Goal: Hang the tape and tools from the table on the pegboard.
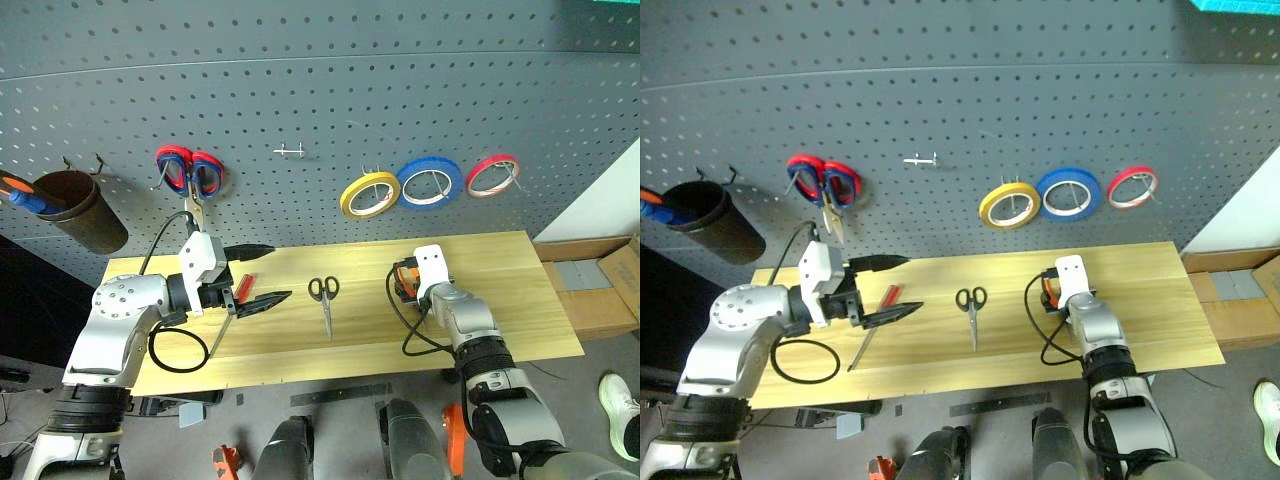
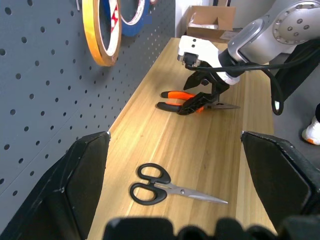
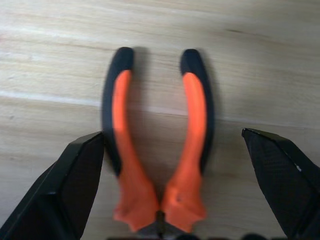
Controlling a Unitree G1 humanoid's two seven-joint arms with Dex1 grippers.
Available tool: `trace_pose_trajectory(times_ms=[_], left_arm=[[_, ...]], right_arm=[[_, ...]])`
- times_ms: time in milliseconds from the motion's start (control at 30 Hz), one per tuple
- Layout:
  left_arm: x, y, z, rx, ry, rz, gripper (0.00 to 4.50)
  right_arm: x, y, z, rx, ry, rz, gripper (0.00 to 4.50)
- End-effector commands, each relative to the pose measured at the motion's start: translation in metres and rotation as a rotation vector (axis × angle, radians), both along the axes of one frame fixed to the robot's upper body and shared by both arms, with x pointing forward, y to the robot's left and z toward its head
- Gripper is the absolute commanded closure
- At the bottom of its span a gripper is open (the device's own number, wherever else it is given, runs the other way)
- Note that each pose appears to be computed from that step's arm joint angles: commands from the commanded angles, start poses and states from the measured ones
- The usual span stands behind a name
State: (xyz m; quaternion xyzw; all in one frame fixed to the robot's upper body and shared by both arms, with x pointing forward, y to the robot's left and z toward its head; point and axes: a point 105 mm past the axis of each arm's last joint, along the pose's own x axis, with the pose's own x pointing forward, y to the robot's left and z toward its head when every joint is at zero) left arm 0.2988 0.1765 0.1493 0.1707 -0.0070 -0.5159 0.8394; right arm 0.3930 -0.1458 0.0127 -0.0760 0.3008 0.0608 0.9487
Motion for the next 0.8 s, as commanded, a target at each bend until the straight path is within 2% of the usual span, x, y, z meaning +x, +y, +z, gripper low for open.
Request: trace_pose_trajectory(times_ms=[33, 100, 133, 333, 500, 733, 800], left_arm=[[-0.003, -0.002, 0.006, -0.003, -0.037, -0.008, 0.00], [-0.003, -0.002, 0.005, -0.006, -0.036, -0.003, 0.00], [-0.003, -0.001, 0.005, -0.008, -0.035, 0.001, 0.00], [-0.004, 0.000, 0.003, -0.022, -0.029, 0.029, 0.00], [0.000, 0.018, 0.003, -0.049, -0.051, 0.161, 0.00], [0.003, 0.044, 0.011, -0.151, -0.126, 0.356, 0.00], [0.002, 0.048, 0.018, -0.204, -0.170, 0.390, 0.00]], right_arm=[[-0.013, -0.009, -0.022, -0.079, 0.066, 0.025, 0.95], [-0.015, -0.004, -0.025, -0.113, 0.058, 0.065, 1.61], [-0.017, 0.000, -0.027, -0.126, 0.054, 0.086, 1.79], [-0.022, 0.010, -0.029, -0.108, 0.040, 0.094, 1.79], [-0.029, 0.029, 0.006, -0.031, -0.082, 0.160, 1.80], [-0.087, 0.077, 0.075, 0.009, -0.330, 0.371, 1.80], [-0.103, 0.090, 0.104, 0.011, -0.474, 0.438, 1.80]])
